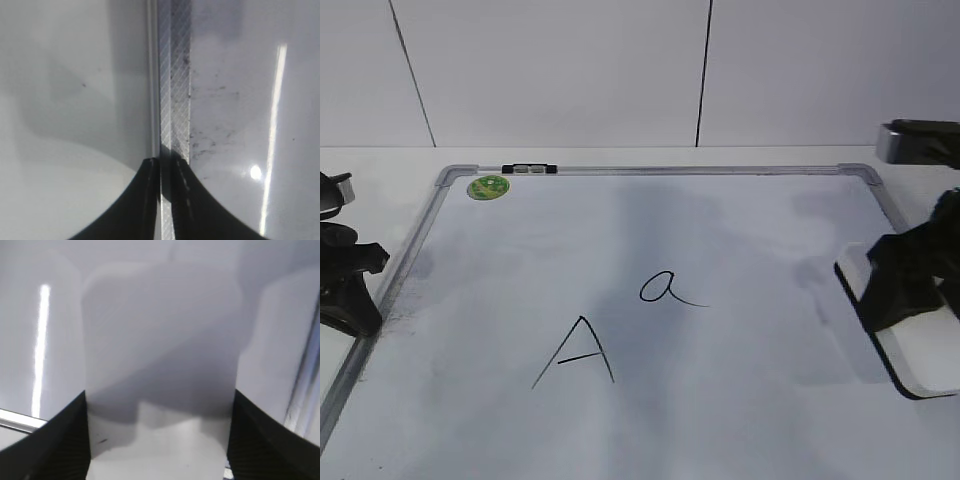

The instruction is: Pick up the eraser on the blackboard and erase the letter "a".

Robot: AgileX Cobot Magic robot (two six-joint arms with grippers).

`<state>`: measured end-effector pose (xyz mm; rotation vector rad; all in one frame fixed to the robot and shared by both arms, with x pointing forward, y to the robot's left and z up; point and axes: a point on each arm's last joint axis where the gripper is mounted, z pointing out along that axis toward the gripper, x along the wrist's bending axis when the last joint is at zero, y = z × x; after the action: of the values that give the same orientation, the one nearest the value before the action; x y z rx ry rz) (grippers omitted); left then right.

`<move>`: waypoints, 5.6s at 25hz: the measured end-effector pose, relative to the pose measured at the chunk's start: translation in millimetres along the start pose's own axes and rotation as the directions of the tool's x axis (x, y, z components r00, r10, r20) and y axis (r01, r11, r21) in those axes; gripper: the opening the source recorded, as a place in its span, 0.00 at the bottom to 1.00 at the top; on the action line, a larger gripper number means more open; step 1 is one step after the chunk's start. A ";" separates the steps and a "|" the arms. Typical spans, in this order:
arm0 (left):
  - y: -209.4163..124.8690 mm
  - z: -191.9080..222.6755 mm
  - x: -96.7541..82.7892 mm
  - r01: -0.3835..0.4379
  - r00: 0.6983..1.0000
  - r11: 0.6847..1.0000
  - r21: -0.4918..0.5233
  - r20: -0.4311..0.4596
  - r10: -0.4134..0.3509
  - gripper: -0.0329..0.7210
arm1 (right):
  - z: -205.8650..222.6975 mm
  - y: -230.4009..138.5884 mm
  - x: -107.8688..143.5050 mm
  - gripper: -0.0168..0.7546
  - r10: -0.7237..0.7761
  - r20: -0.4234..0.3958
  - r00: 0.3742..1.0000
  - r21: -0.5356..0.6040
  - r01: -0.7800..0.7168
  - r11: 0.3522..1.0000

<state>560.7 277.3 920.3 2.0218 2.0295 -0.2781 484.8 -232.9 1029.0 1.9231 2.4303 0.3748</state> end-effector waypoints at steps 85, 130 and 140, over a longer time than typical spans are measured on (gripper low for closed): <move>-0.2 0.0 -0.2 0.001 1.000 1.000 0.002 0.002 -0.001 0.13 | 128.3 124.0 144.0 0.75 -0.477 0.151 0.866 0.197 0.447 0.873; 0.3 -0.3 -0.3 0.001 1.000 1.000 0.000 0.002 -0.001 0.14 | 33.8 151.4 2.0 0.75 -0.070 0.262 0.962 0.051 0.059 0.997; 0.3 -0.3 -0.3 0.001 1.000 1.000 0.000 0.002 -0.001 0.15 | 45.2 100.3 -39.8 0.75 0.039 0.265 0.964 0.147 -0.081 0.986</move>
<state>560.9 277.1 920.7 2.0199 2.0291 -0.2804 597.7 -242.0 999.8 1.9630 2.2952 -0.0706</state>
